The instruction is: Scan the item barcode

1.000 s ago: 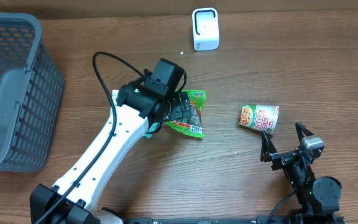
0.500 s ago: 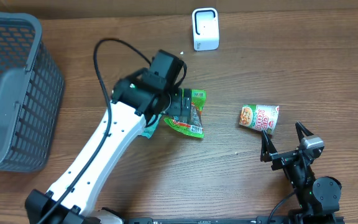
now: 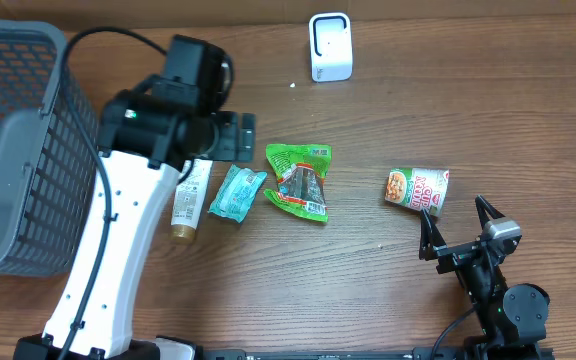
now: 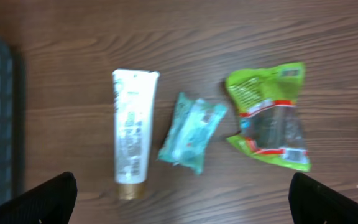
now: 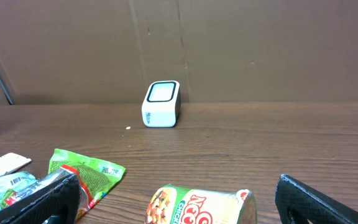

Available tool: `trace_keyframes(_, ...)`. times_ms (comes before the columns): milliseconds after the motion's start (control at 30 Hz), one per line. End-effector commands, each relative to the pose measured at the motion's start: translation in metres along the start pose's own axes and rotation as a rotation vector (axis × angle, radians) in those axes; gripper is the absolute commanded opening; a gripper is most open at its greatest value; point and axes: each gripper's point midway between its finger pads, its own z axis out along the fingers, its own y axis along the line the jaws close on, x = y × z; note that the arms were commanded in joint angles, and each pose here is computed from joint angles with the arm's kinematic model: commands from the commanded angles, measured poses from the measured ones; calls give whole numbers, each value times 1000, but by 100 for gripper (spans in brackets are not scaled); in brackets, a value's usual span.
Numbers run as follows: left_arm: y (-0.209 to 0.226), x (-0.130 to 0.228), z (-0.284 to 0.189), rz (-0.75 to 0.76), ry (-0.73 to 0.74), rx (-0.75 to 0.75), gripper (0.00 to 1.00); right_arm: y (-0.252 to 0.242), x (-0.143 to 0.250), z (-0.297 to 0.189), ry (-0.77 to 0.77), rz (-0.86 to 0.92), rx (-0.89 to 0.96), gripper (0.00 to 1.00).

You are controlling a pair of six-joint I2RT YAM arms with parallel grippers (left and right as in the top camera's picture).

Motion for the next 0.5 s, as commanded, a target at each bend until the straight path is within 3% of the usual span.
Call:
trace_keyframes(0,18,-4,-5,34,-5,-25,100,0,2,0,-5,7,0,100)
trace_keyframes(467,39,8,-3,65,55,-59,100,0,2,0,-5,7,0,100)
